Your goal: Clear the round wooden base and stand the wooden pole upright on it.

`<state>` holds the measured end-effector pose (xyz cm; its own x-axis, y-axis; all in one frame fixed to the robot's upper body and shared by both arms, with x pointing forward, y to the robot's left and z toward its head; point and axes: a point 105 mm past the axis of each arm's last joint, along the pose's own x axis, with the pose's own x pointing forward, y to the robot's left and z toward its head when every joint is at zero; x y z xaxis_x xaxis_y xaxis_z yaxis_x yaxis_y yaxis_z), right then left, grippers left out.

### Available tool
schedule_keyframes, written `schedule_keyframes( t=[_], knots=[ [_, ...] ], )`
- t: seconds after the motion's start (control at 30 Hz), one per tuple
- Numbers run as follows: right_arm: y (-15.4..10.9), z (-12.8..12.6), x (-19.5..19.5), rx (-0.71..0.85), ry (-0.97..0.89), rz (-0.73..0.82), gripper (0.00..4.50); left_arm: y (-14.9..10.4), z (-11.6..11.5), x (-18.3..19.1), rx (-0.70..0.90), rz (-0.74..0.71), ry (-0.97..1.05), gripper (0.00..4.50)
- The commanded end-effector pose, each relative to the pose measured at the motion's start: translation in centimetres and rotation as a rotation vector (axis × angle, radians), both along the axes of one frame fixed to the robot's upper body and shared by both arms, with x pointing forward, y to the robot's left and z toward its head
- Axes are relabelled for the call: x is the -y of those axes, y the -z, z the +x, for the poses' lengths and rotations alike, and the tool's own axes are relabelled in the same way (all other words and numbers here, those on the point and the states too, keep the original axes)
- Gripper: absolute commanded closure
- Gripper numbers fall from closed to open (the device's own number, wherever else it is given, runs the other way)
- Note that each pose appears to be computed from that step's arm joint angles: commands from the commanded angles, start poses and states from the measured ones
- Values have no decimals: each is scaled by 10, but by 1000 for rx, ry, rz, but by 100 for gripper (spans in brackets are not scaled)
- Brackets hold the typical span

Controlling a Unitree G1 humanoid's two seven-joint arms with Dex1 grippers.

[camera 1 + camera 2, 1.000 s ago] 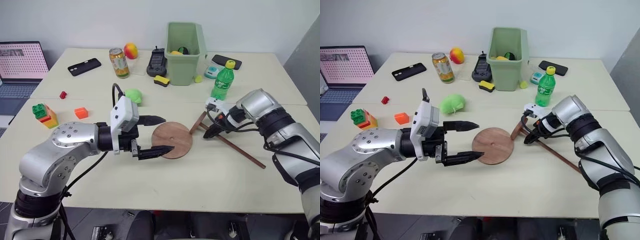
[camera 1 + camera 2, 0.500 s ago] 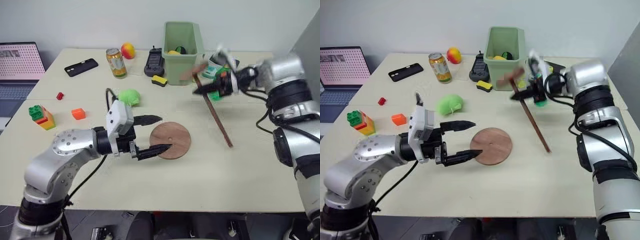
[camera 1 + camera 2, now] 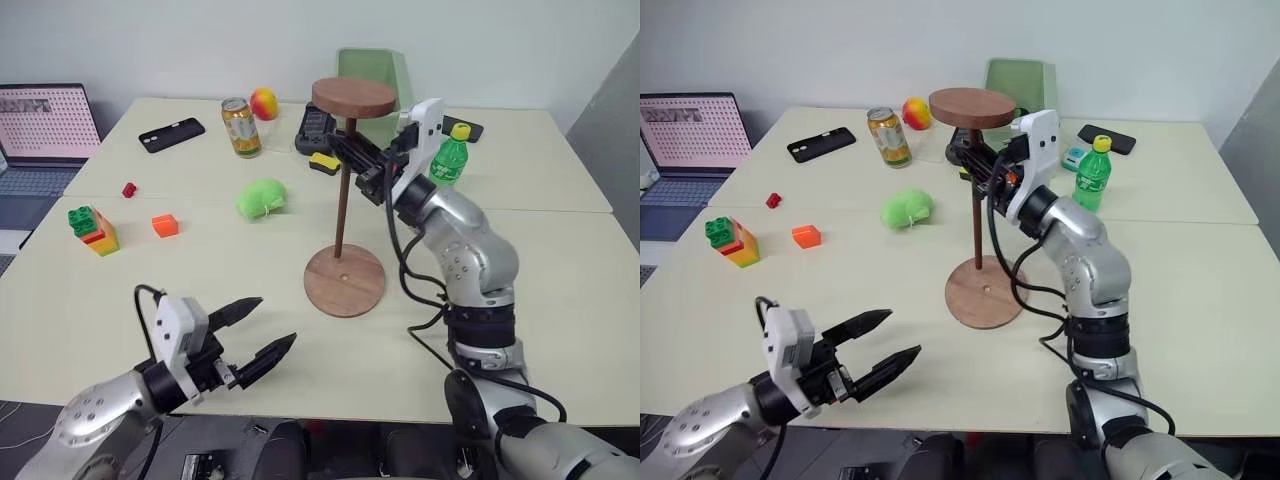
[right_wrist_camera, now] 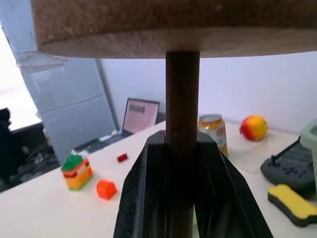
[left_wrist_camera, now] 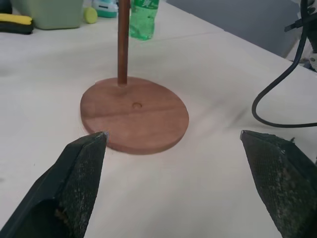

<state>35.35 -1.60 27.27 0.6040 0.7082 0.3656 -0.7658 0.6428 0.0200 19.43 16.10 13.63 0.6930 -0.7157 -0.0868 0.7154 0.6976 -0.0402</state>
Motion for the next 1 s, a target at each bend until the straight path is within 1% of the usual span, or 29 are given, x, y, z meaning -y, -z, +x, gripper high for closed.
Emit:
schedule_keyframes(
  t=[0.03,0.2,0.4,0.63,1.0],
  knots=[
    [2,-8,-2,57,29,15,425,-4,-3,2,77,33,-7,0],
    [12,-13,-3,22,8,7,425,-8,2,3,103,23,-25,0],
    [15,-18,1,-13,-10,2,425,-8,3,5,105,24,-13,0],
    [25,-16,5,-47,-1,-31,425,-6,5,7,102,20,-3,0],
    [37,-13,10,-46,16,-88,425,-6,10,6,116,26,-1,0]
  ],
)
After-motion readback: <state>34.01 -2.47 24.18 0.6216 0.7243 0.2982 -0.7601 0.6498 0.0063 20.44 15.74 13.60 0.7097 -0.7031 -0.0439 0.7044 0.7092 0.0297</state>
